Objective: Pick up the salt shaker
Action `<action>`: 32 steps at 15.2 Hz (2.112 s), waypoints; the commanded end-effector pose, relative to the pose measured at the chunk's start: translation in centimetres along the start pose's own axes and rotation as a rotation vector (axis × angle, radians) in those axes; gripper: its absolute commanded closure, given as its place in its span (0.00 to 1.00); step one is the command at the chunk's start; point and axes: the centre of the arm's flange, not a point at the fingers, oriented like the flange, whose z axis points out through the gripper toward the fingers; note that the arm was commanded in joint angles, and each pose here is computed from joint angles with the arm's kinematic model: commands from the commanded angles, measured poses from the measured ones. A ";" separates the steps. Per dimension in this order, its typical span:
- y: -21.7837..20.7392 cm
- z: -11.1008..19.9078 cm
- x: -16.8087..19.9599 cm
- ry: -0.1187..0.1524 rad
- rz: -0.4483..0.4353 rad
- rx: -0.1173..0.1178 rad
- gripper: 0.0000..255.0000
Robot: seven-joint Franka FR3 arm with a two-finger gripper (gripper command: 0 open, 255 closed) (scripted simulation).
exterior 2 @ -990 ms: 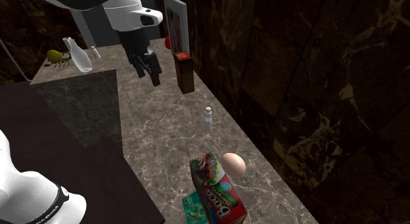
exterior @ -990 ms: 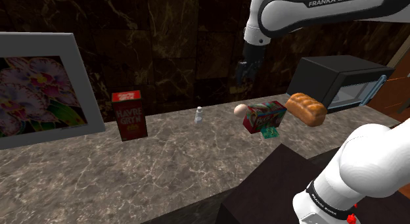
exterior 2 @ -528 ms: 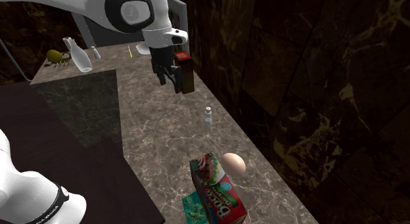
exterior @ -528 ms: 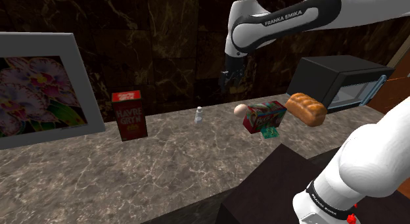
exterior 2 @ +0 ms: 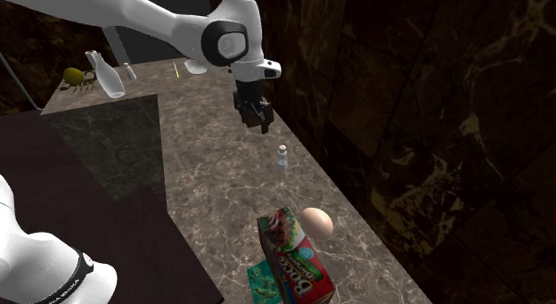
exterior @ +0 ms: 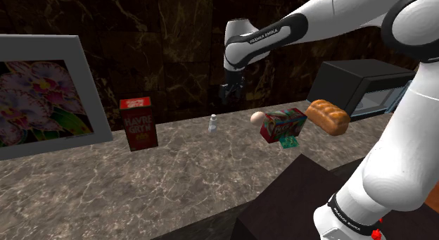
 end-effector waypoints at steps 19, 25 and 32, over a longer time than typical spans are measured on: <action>-0.1 15.5 13.7 -0.056 -0.005 0.005 0.00; -0.1 16.3 13.7 -0.056 -0.005 0.005 1.00; -0.1 16.4 13.7 -0.056 -0.005 0.005 1.00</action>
